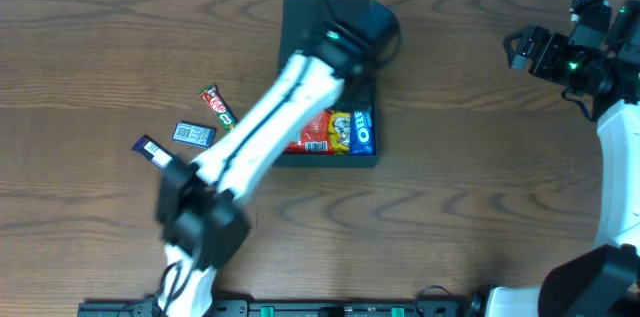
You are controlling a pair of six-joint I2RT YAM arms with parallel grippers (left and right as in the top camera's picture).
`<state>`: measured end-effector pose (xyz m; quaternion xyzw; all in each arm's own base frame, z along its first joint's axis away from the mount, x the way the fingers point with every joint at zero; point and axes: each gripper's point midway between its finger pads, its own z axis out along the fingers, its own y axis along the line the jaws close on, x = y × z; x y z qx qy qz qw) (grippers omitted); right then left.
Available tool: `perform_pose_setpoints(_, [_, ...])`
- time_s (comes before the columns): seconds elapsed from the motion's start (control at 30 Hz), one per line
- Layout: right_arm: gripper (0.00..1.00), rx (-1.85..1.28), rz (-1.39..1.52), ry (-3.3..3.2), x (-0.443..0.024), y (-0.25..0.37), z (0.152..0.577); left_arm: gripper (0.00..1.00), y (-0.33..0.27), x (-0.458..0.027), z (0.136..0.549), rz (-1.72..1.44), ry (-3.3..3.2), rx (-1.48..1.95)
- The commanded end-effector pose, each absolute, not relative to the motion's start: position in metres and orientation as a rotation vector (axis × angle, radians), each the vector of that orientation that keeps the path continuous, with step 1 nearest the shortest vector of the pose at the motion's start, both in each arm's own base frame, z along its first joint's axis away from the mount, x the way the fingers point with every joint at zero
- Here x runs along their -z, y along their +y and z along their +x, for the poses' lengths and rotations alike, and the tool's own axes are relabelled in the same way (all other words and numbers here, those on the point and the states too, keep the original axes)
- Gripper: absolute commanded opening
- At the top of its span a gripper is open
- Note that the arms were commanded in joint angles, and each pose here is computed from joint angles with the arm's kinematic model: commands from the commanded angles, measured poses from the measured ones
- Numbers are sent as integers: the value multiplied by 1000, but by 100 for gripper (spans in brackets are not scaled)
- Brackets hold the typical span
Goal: Pack container
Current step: 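Move the left gripper to the red KitKat bar and grasp it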
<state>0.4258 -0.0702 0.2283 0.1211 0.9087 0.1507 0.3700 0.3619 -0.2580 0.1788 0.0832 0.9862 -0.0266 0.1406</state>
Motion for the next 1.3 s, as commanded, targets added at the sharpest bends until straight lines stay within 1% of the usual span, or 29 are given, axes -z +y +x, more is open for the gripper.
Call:
perform_pose_setpoints(0.0, [99, -381, 286, 2311, -238, -69, 424, 6, -188, -217, 384, -222, 2708, -125])
perform_pose_setpoints(0.1, [99, -381, 286, 2311, -238, -69, 424, 6, -140, -207, 384, -521, 2734, -197])
perform_pose_setpoints(0.27, [99, -381, 286, 2311, -238, -69, 424, 6, -86, -179, 388, -757, 2795, -206])
perform_pose_setpoints(0.4, [99, -381, 286, 2311, -238, -69, 424, 6, -67, -146, 388, -860, 2830, -184])
perform_pose_setpoints(0.47, [99, -381, 286, 2312, -238, -69, 424, 6, -65, -114, 385, -916, 2882, -97])
perform_pose_setpoints(0.57, [99, -381, 286, 2311, -238, -69, 424, 6, -66, -85, 385, -932, 2897, -23])
perform_pose_setpoints(0.6, [99, -381, 286, 2311, -238, -69, 424, 9, -66, -79, 387, -914, 2891, -17])
perform_pose_setpoints(0.63, [99, -381, 286, 2311, -238, -69, 424, 16, -64, -75, 389, -909, 2881, -21])
perform_pose_setpoints(0.73, [99, -382, 287, 2314, -237, -69, 423, 38, -58, -69, 394, -935, 2830, -59])
perform_pose_setpoints(0.77, [99, -383, 288, 2316, -237, -69, 423, 48, -54, -68, 396, -973, 2803, -81])
perform_pose_setpoints(0.8, [99, -383, 289, 2318, -236, -69, 422, 52, -50, -68, 396, -1008, 2781, -93])
perform_pose_setpoints(0.97, [99, -387, 295, 2331, -234, -68, 420, 60, -38, -58, 401, -1102, 2719, -90])
perform_pose_setpoints(1.27, [99, -394, 303, 2350, -231, -67, 416, 61, -35, -41, 408, -1021, 2727, -39])
